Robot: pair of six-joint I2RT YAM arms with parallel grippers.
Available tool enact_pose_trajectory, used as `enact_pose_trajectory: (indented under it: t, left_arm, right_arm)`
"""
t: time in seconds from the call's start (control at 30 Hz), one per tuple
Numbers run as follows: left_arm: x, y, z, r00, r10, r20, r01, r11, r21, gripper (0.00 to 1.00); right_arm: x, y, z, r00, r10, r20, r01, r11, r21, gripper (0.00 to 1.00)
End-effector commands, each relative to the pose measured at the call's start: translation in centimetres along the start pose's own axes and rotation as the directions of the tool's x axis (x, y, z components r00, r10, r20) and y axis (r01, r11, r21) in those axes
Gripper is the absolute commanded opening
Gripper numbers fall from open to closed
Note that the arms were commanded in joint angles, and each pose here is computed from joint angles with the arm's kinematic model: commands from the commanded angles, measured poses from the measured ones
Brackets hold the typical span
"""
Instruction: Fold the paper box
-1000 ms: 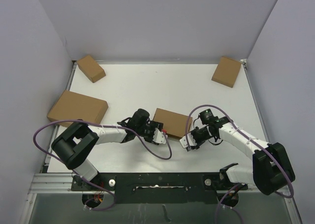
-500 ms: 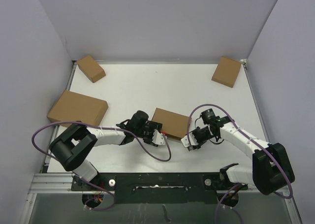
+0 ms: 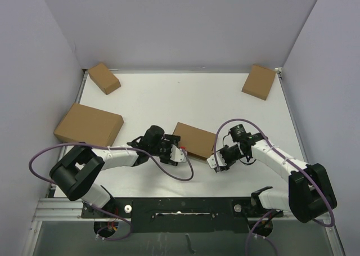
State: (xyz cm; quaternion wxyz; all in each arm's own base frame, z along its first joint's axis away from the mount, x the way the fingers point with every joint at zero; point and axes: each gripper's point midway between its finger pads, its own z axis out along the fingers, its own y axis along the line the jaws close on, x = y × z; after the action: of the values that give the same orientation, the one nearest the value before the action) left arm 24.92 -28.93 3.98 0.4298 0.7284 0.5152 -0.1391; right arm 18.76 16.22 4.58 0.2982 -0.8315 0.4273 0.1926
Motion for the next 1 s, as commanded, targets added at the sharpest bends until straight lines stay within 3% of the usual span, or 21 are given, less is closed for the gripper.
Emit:
enact_pose_trajectory:
  t: [0.0, 0.4, 0.83, 0.97]
  left_arm:
    - [-1.5, 2.9, -1.4, 0.999, 0.023, 0.043, -0.018, 0.994, -0.108, 0.69]
    - [0.1, 2.3, -0.2, 1.0, -0.003, 0.011, 0.004, 0.997, -0.072, 0.66]
    - [1.0, 2.1, 0.6, 1.0, -0.014, -0.009, 0.013, 0.998, -0.067, 0.46]
    - [0.9, 2.0, 0.6, 1.0, -0.016, -0.007, 0.015, 0.998, -0.066, 0.44]
  right_arm:
    - [-0.9, -0.9, -0.3, 0.999, -0.028, 0.036, 0.027, 0.999, 0.025, 0.27]
    - [-1.2, -1.4, 0.5, 0.999, -0.036, 0.033, 0.036, 0.999, 0.026, 0.3]
    - [-1.3, -1.7, 0.8, 0.998, -0.037, 0.041, 0.036, 0.999, 0.039, 0.32]
    - [-1.4, -1.9, 0.9, 0.998, -0.047, 0.038, 0.045, 0.998, 0.05, 0.32]
